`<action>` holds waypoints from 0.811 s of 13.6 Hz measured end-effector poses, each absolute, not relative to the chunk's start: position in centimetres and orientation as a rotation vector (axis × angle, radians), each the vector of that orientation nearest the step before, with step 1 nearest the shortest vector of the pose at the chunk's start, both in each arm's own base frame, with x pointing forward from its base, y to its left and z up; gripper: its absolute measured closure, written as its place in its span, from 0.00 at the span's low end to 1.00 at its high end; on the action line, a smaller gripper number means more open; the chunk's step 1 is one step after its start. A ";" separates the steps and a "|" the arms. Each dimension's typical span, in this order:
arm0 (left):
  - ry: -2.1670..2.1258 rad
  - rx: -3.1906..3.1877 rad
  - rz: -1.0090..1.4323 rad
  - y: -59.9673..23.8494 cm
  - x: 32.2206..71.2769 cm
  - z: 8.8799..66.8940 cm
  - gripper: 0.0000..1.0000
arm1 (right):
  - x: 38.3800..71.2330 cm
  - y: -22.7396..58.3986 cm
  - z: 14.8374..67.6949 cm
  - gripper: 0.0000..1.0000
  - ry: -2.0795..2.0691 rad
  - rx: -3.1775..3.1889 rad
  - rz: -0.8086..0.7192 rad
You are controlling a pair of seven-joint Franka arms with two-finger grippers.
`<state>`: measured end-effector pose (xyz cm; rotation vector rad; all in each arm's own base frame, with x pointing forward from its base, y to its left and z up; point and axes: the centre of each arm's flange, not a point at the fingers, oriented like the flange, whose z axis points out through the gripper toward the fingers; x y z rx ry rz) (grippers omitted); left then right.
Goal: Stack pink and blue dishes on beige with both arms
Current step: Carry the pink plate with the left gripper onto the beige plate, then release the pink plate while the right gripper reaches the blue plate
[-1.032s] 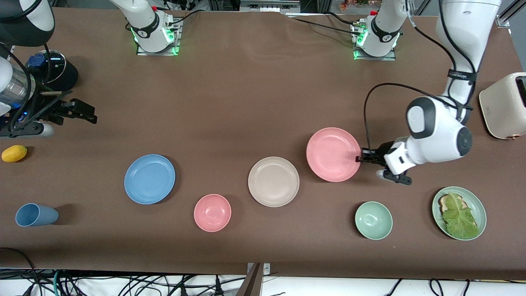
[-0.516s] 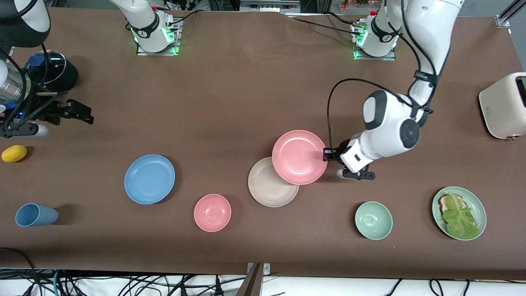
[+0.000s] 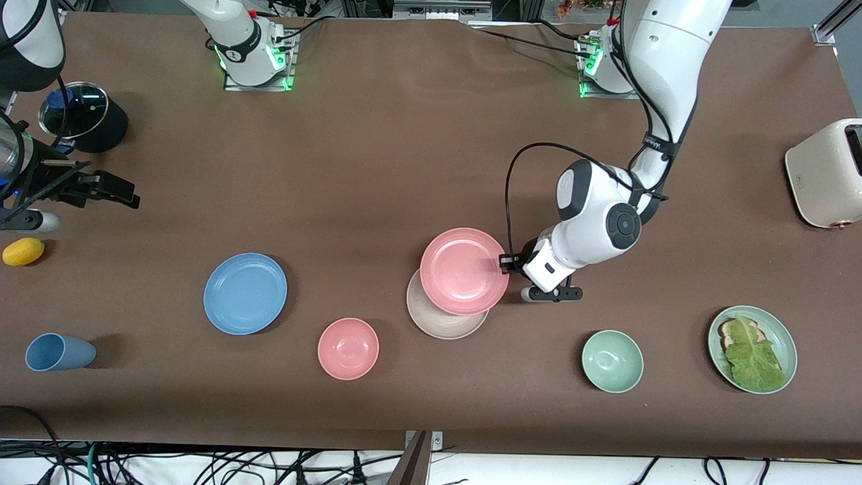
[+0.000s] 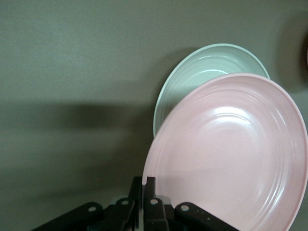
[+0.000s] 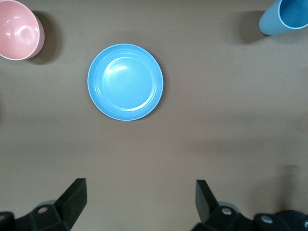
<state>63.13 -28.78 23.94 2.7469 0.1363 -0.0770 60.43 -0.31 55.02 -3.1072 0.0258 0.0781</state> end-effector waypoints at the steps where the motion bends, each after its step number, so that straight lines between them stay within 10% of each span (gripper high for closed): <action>1: 0.154 2.746 -0.074 -29.0 63.4 23.5 0.95 | 60.5 -0.3 55.0 0.00 0.025 -3.107 0.071; 11: 0.232 2.728 -0.025 -31.4 65.4 21.5 0.95 | 63.4 -0.5 49.9 0.00 -0.300 -3.117 0.074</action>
